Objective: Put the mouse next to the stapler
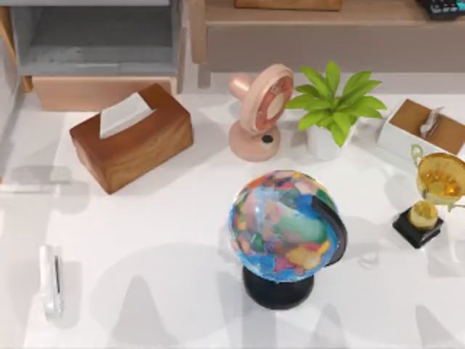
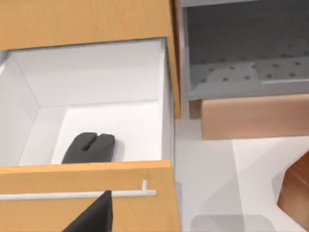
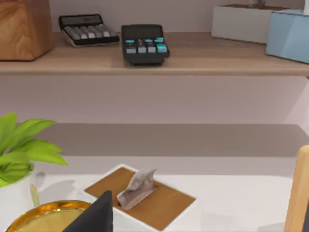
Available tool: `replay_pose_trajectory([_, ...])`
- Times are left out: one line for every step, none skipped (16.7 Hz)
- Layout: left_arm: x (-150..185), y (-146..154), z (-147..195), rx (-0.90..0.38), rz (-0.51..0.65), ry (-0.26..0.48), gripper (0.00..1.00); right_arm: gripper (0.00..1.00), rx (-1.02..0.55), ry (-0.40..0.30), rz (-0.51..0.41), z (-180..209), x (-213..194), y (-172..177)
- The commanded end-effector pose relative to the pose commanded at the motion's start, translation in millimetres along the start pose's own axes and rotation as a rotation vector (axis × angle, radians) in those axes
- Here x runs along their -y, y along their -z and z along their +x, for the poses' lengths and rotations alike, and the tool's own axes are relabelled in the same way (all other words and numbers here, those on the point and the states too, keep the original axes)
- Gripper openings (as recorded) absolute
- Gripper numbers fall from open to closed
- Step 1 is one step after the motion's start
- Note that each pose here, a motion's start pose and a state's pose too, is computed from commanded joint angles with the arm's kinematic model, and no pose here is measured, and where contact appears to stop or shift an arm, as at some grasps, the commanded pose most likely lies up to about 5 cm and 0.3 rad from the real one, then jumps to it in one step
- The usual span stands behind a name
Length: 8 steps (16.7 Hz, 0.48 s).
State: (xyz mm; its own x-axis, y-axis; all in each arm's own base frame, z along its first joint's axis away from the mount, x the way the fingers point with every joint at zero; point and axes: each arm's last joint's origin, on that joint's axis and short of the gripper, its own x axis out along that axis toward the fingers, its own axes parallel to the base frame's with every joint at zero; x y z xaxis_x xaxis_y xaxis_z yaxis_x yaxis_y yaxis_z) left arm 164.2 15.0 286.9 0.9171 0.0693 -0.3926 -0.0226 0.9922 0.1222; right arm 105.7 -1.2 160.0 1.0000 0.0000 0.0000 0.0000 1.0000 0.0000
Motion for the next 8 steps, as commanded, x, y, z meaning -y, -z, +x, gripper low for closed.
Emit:
replay_pose_trajectory([-3,-10,5,-0.032,0.008,-0.001,1.00,1.00,0.000,0.000,0.000,0,0,0])
replay_pose_trajectory([-6,-20,11,-0.065,0.015,-0.001,1.00,1.00,0.000,0.000,0.000,0,0,0])
replay_pose_trajectory([-9,-30,18,-0.098,0.022,-0.001,1.00,1.00,0.000,0.000,0.000,0,0,0])
replay_pose_trajectory([-13,-39,26,-0.131,0.029,-0.001,1.00,1.00,0.000,0.000,0.000,0,0,0])
replay_pose_trajectory([-16,-47,34,-0.164,0.036,0.000,1.00,1.00,0.000,0.000,0.000,0,0,0])
replay_pose_trajectory([-20,-56,43,-0.196,0.042,0.002,1.00,1.00,0.000,0.000,0.000,0,0,0])
replay_pose_trajectory([-23,-63,52,-0.229,0.048,0.004,1.00,1.00,0.000,0.000,0.000,0,0,0])
replay_pose_trajectory([-27,-70,62,-0.261,0.054,0.006,1.00,1.00,0.000,0.000,0.000,0,0,0])
